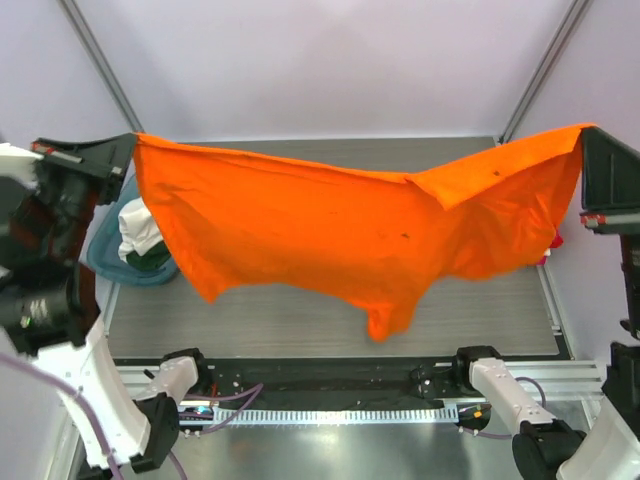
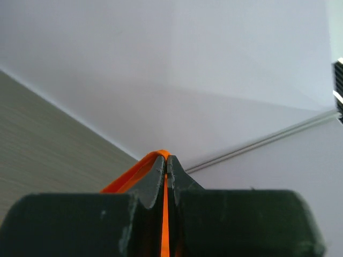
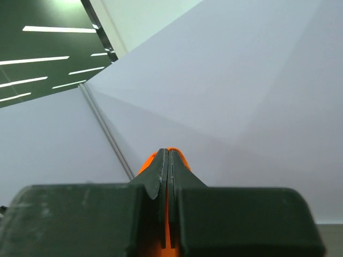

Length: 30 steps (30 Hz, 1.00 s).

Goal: Fold and stack the t-shirts
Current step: Flatten the tshirt out

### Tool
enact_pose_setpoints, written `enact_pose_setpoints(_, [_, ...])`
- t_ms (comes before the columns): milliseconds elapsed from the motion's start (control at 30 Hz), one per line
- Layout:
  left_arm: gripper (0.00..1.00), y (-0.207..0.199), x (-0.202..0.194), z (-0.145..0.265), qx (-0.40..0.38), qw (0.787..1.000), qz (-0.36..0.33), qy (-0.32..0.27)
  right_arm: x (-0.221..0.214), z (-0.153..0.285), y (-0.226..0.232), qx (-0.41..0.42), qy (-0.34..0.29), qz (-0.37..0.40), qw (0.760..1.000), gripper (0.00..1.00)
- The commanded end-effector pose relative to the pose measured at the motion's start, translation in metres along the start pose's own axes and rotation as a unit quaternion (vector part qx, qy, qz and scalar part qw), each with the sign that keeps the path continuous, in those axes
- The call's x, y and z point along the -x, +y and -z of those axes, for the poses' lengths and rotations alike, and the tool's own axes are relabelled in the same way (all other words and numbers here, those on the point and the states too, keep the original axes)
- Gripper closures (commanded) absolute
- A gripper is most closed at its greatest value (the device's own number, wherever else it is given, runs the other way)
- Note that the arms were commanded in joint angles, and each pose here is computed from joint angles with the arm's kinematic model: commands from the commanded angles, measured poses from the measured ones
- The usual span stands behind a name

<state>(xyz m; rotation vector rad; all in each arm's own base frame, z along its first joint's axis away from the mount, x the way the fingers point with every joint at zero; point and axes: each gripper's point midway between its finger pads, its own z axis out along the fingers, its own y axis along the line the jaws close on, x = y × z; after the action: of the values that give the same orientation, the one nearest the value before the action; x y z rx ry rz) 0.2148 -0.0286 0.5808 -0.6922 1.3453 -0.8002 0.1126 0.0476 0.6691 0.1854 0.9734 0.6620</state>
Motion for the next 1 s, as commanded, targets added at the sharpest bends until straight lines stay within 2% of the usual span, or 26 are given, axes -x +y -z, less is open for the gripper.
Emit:
enact_pose_setpoints(0, [1.0,0.068,-0.031,-0.062,0.076,0.994,0.043,0.066,-0.056,-0.052,-0.064,-0.083,0.059,0.011,0.995,0.99])
enact_pose_setpoints(167, [0.99,0.153,-0.074,-0.109,0.149,0.979,0.077,0.117,-0.129,-0.088,-0.127,-0.151,0.126,-0.003,0.98,0.99])
enact_pose_setpoints(200, [1.0,0.161,-0.078,-0.115,0.154,0.977,0.082,0.12,-0.151,-0.097,-0.144,-0.166,0.148,-0.007,0.975,0.99])
enact_pose_setpoints(300, [0.99,0.177,-0.088,-0.138,0.16,0.972,0.098,0.14,-0.169,-0.113,-0.158,-0.178,0.159,-0.022,0.971,0.99])
enact_pose_setpoints(367, [0.99,0.182,-0.088,-0.157,0.16,0.971,0.106,0.144,-0.186,-0.131,-0.17,-0.185,0.171,-0.03,0.967,0.99])
enact_pose_setpoints(400, [0.99,0.17,-0.08,-0.163,0.143,0.974,0.104,0.139,-0.179,-0.142,-0.163,-0.172,0.163,-0.039,0.971,0.99])
enact_pose_setpoints(467, [0.99,0.169,-0.08,-0.184,0.14,0.974,0.109,0.142,-0.194,-0.163,-0.174,-0.175,0.174,-0.05,0.968,0.99])
enact_pose_setpoints(533, [0.99,0.14,-0.065,-0.201,0.104,0.98,0.109,0.128,-0.174,-0.184,-0.155,-0.143,0.153,-0.067,0.976,0.99])
enact_pose_setpoints(567, [0.99,0.128,-0.059,-0.208,0.09,0.982,0.11,0.125,-0.19,-0.199,-0.168,-0.146,0.165,-0.077,0.972,0.99])
enact_pose_setpoints(600, [0.99,0.135,-0.062,-0.228,0.096,0.979,0.124,0.132,-0.163,-0.211,-0.15,-0.119,0.136,-0.081,0.98,0.99])
enact_pose_setpoints(633, [1.0,0.1,-0.039,-0.232,0.053,0.985,0.116,0.113,-0.159,-0.22,-0.153,-0.107,0.136,-0.104,0.979,0.99])
enact_pose_setpoints(667, [1.0,0.094,-0.033,-0.237,0.049,0.986,0.117,0.11,-0.171,-0.234,-0.166,-0.107,0.146,-0.119,0.976,0.99])
enact_pose_setpoints(700, [0.99,0.106,-0.036,-0.258,0.057,0.983,0.129,0.116,-0.147,-0.243,-0.15,-0.073,0.12,-0.124,0.982,0.99])
enact_pose_setpoints(733, [1.0,0.076,-0.017,-0.257,0.019,0.987,0.121,0.099,-0.143,-0.25,-0.149,-0.059,0.117,-0.153,0.979,0.99])
enact_pose_setpoints(833, [1.0,0.082,-0.019,-0.278,-0.002,0.985,0.135,0.11,-0.143,-0.261,-0.152,0.001,0.126,-0.186,0.974,0.99])
enact_pose_setpoints(933, [1.0,0.102,-0.033,-0.275,0.009,0.985,0.119,0.123,-0.177,-0.25,-0.174,-0.012,0.167,-0.188,0.968,0.99])
enact_pose_setpoints(967, [1.0,0.141,-0.055,-0.281,0.044,0.981,0.127,0.138,-0.22,-0.238,-0.206,-0.048,0.207,-0.195,0.958,0.99])
